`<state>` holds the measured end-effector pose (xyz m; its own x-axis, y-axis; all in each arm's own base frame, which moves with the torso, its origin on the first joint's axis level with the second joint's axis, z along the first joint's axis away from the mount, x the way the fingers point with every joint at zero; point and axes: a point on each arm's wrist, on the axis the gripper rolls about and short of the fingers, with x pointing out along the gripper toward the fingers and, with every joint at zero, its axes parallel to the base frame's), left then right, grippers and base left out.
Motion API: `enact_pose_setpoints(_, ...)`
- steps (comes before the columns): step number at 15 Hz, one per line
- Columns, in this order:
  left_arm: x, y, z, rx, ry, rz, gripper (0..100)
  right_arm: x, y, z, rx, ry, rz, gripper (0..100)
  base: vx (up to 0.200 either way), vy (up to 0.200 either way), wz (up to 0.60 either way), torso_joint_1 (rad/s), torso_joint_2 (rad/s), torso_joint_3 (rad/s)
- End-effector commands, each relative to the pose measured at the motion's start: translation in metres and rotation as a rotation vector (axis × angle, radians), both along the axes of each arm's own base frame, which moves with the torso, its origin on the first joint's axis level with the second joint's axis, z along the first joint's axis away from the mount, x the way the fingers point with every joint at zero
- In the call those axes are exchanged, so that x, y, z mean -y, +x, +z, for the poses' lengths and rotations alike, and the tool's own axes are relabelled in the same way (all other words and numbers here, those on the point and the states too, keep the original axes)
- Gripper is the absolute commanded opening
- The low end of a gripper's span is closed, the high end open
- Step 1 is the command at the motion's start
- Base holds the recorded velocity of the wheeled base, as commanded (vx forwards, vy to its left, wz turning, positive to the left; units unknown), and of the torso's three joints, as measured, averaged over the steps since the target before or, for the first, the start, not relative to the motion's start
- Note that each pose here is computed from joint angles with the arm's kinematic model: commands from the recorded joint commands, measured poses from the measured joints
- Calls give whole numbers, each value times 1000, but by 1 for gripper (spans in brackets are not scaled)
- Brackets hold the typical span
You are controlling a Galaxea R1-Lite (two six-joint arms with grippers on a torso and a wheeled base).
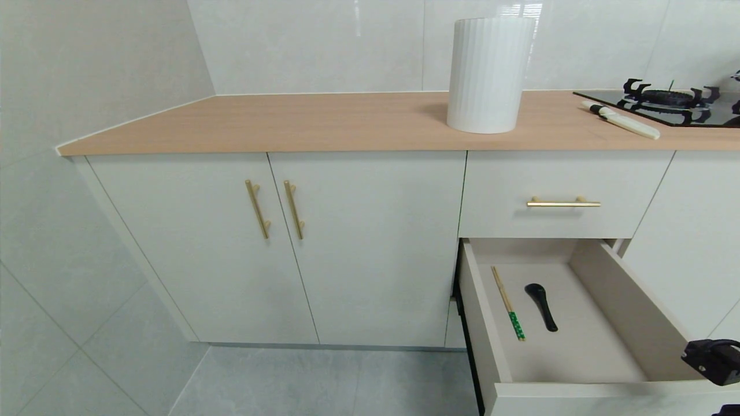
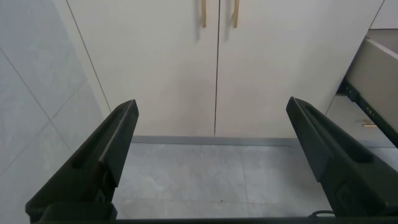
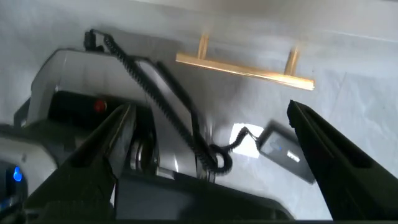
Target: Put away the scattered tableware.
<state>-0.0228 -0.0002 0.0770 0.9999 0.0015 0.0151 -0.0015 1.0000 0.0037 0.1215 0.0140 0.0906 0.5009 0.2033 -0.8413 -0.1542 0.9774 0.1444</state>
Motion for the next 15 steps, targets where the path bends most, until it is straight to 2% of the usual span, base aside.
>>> enact_pose_setpoints(1, 0, 0, 0, 0, -1, 0, 100, -1, 6, -14, -62, -4, -4, 100, 0, 0, 0, 0, 0, 0)
enact_pose_setpoints(3, 0, 0, 0, 0, -1, 0, 100, -1, 18, -16, -60, -10, -8, 100, 0, 0, 0, 0, 0, 0)
enact_pose_setpoints(6, 0, 0, 0, 0, -1, 0, 100, -3, 35, -15, 22, -7, -8, 100, 0, 0, 0, 0, 0, 0)
enact_pose_setpoints(11, 0, 0, 0, 0, -1, 0, 100, -5, 72, -21, 17, -35, -27, 100, 0, 0, 0, 0, 0, 0)
enact_pose_setpoints(15, 0, 0, 0, 0, -1, 0, 100, -7, 101, -26, 62, -39, -30, 100, 0, 0, 0, 0, 0, 0)
